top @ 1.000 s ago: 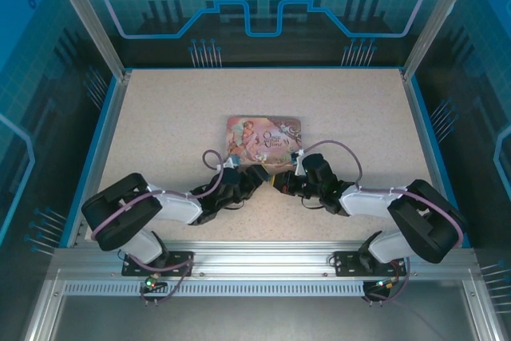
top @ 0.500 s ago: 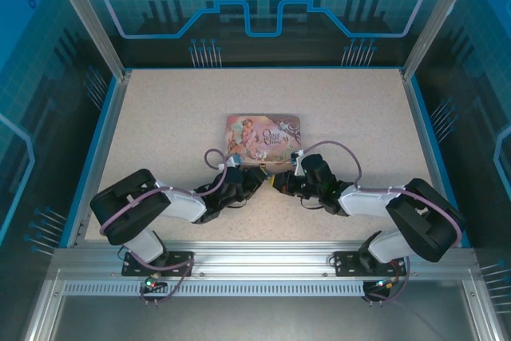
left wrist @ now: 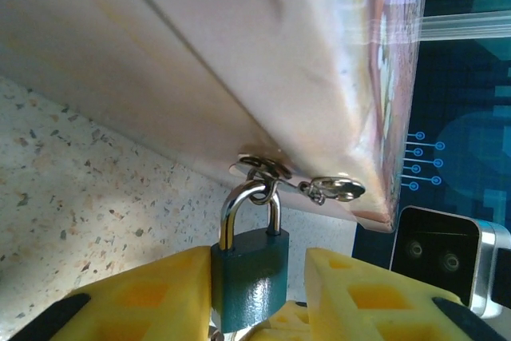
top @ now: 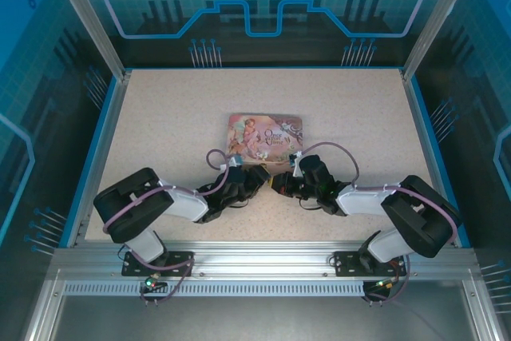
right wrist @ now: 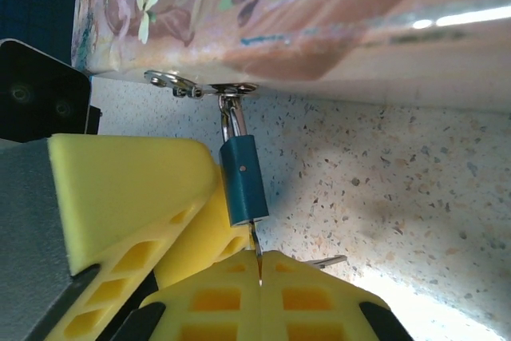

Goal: Unlock the padlock with the key

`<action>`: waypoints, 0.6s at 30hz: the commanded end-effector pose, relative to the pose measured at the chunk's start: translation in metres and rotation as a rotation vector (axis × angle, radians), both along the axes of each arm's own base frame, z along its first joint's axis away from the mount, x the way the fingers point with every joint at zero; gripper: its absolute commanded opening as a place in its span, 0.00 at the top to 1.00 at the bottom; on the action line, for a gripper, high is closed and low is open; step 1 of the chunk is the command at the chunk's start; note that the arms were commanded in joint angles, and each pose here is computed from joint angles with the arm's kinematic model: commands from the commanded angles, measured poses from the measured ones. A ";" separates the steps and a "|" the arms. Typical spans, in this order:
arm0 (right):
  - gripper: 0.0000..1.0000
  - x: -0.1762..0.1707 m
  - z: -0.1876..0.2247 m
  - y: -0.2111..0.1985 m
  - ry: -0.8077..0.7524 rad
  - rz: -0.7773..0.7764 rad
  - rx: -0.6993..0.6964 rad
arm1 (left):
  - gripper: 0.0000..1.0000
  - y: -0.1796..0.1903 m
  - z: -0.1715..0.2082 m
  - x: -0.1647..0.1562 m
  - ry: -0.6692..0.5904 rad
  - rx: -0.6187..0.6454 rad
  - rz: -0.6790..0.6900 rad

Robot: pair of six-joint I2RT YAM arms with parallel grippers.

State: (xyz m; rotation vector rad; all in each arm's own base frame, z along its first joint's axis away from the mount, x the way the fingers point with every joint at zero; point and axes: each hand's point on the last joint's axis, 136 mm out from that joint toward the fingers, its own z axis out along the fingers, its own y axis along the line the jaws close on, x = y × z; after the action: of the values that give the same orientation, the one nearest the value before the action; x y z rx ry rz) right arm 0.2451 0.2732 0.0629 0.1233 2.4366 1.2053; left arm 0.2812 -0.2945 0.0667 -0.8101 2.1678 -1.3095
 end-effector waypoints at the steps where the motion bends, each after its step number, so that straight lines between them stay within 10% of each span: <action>1: 1.00 -0.003 0.004 0.010 0.000 0.026 0.019 | 0.67 -0.023 0.030 0.005 -0.061 -0.102 -0.039; 18: 0.88 -0.001 0.010 0.003 -0.039 0.030 -0.007 | 0.98 -0.013 0.041 0.007 -0.086 -0.073 -0.004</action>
State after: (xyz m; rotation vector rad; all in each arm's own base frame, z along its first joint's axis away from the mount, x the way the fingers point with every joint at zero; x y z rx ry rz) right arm 0.2476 0.2713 0.0644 0.1254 2.4241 1.1877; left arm 0.2806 -0.2929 0.0663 -0.8118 2.1723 -1.2909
